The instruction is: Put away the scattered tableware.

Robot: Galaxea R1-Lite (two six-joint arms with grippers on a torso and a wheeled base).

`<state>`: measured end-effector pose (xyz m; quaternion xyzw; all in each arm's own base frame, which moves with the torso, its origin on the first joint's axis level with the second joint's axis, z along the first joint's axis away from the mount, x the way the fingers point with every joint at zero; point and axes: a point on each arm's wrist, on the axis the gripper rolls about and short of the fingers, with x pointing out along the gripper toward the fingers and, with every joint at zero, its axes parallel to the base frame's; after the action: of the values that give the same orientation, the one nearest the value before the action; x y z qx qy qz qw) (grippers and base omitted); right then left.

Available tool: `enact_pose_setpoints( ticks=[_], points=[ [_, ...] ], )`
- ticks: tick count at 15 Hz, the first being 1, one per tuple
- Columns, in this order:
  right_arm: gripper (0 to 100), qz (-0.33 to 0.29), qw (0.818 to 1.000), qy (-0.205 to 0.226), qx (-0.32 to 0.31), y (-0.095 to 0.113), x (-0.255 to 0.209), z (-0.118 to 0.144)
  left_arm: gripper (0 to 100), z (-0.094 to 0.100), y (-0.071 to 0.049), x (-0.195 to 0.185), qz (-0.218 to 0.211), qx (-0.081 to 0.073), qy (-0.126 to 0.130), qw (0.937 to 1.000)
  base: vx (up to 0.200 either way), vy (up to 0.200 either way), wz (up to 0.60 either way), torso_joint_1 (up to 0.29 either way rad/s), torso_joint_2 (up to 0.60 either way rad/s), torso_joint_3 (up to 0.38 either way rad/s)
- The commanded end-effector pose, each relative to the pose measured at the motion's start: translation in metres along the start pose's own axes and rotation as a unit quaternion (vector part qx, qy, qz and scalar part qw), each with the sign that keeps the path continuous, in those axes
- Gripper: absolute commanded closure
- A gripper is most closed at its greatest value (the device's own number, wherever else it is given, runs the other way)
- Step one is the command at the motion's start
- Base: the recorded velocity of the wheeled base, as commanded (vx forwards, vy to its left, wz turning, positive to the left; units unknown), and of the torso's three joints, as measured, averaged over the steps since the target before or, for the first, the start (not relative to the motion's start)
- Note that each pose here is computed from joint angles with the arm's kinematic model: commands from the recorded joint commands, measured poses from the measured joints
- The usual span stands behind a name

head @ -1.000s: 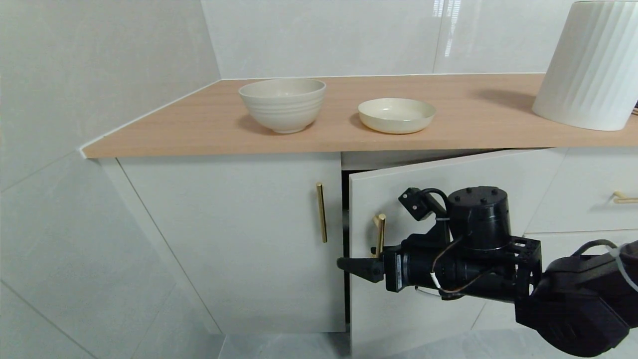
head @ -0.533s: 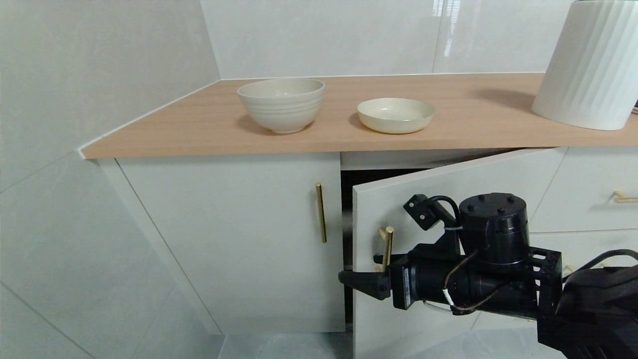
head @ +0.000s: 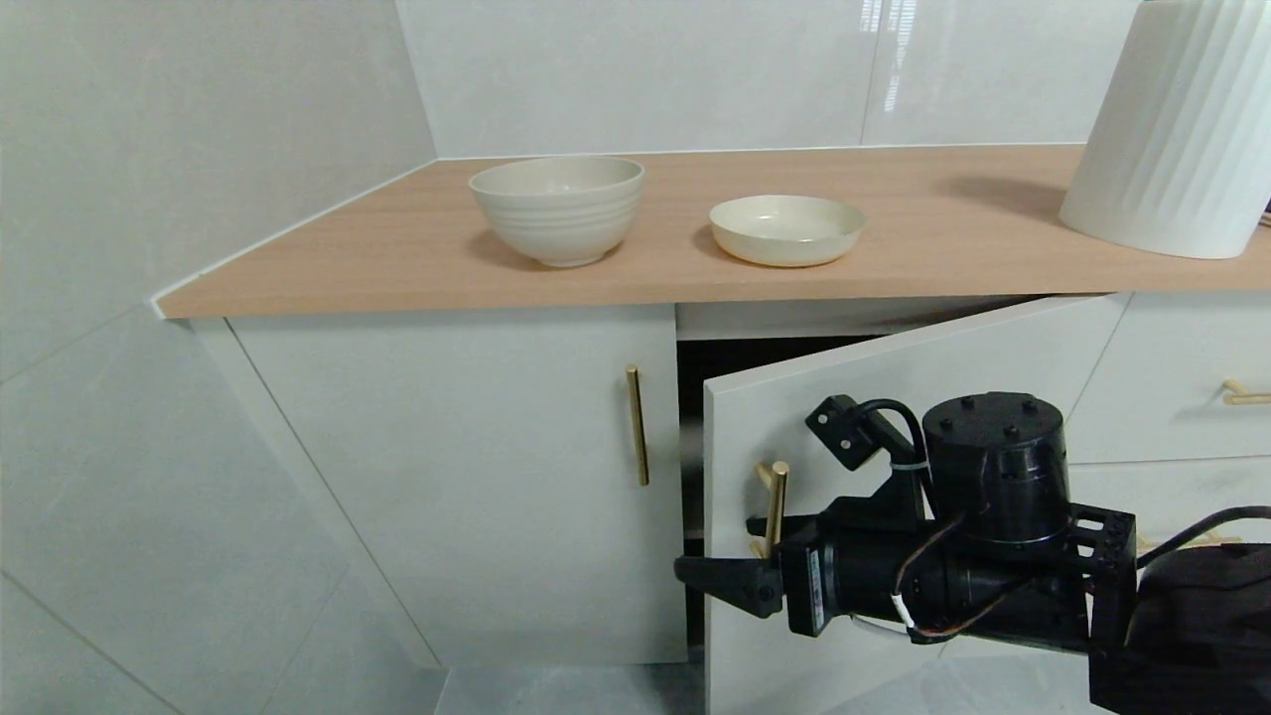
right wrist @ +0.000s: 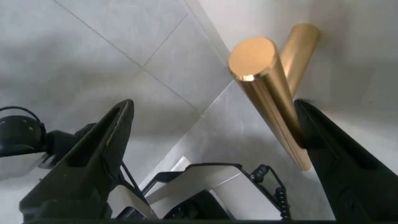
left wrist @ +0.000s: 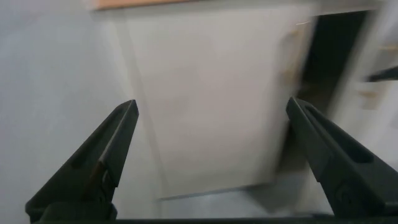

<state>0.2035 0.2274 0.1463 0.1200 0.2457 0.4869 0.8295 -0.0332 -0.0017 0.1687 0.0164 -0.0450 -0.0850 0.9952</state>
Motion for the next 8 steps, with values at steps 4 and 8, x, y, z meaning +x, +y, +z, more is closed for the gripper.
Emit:
enact_pose_setpoints(
  ticks=[4, 8],
  points=[
    [0, 0.012, 1.000, -0.006, -0.014, 0.006, -0.007, 0.002, 0, 0.045, 0.009, 0.136, -0.136, -0.034, 0.143, 0.9798, 0.000, 0.000, 0.00, 0.000, 0.00, 0.000],
    [0, 0.012, 1.000, -0.005, -0.013, 0.006, -0.007, 0.002, 100, 0.032, -0.013, 0.182, -0.220, -0.034, 0.179, 0.9583, 0.000, 0.000, 0.00, 0.000, 0.00, 0.000]
  ],
)
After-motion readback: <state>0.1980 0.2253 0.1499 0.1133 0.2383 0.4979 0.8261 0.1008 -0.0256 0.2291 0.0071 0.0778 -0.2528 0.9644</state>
